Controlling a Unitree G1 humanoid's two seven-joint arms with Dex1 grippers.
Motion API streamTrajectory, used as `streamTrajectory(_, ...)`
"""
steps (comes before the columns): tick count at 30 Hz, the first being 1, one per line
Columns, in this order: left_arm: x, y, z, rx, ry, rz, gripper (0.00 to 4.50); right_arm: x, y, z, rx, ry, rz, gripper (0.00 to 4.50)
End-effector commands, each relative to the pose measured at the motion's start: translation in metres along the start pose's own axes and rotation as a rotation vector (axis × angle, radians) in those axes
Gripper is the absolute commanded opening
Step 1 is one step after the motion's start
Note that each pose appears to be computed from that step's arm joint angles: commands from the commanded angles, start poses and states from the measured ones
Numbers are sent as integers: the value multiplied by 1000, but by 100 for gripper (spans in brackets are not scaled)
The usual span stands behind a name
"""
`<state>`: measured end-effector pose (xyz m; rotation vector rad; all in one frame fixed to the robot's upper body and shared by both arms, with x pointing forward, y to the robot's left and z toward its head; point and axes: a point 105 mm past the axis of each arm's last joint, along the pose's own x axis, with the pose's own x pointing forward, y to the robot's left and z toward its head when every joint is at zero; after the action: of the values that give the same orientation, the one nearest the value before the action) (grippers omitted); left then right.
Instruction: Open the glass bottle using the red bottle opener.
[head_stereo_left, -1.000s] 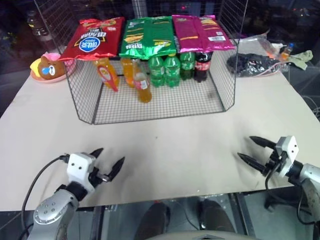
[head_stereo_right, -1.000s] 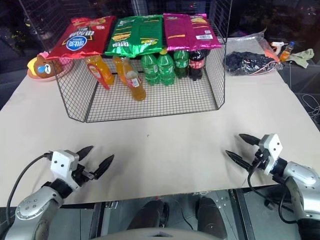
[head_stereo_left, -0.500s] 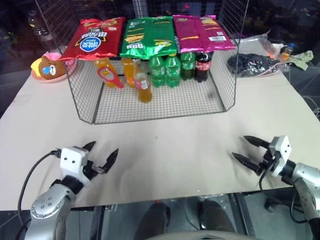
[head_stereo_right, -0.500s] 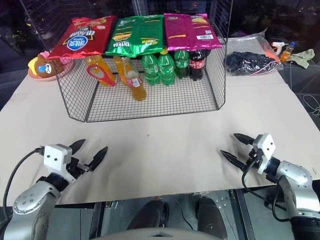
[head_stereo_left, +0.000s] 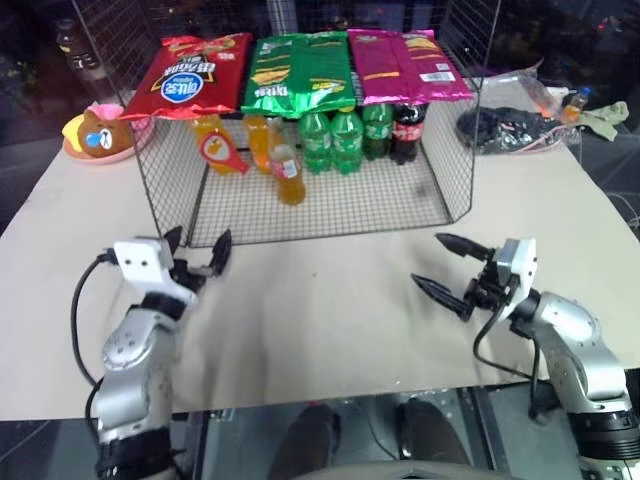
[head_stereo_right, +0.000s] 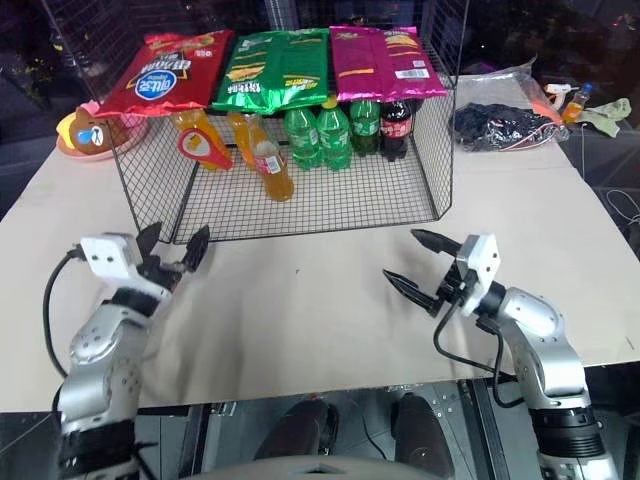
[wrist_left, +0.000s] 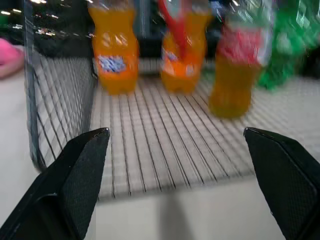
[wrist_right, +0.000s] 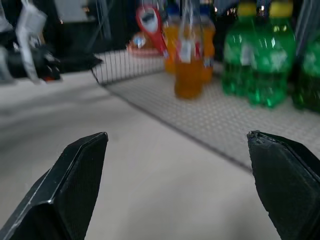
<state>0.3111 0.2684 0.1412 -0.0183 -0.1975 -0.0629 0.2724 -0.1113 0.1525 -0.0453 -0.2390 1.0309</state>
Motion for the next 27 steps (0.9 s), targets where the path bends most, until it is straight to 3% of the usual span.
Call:
streamTrajectory(1, 16, 6, 14, 14, -56, 35, 444, 19, 11, 31, -35, -91, 41, 450)
streamTrajectory(9, 62, 5, 33, 21, -134, 20, 444, 41, 18, 61, -21, -180, 81, 450)
streamTrajectory(27, 109, -12, 49, -4, -207, -51, 444, 42, 19, 64, -29, -168, 67, 450)
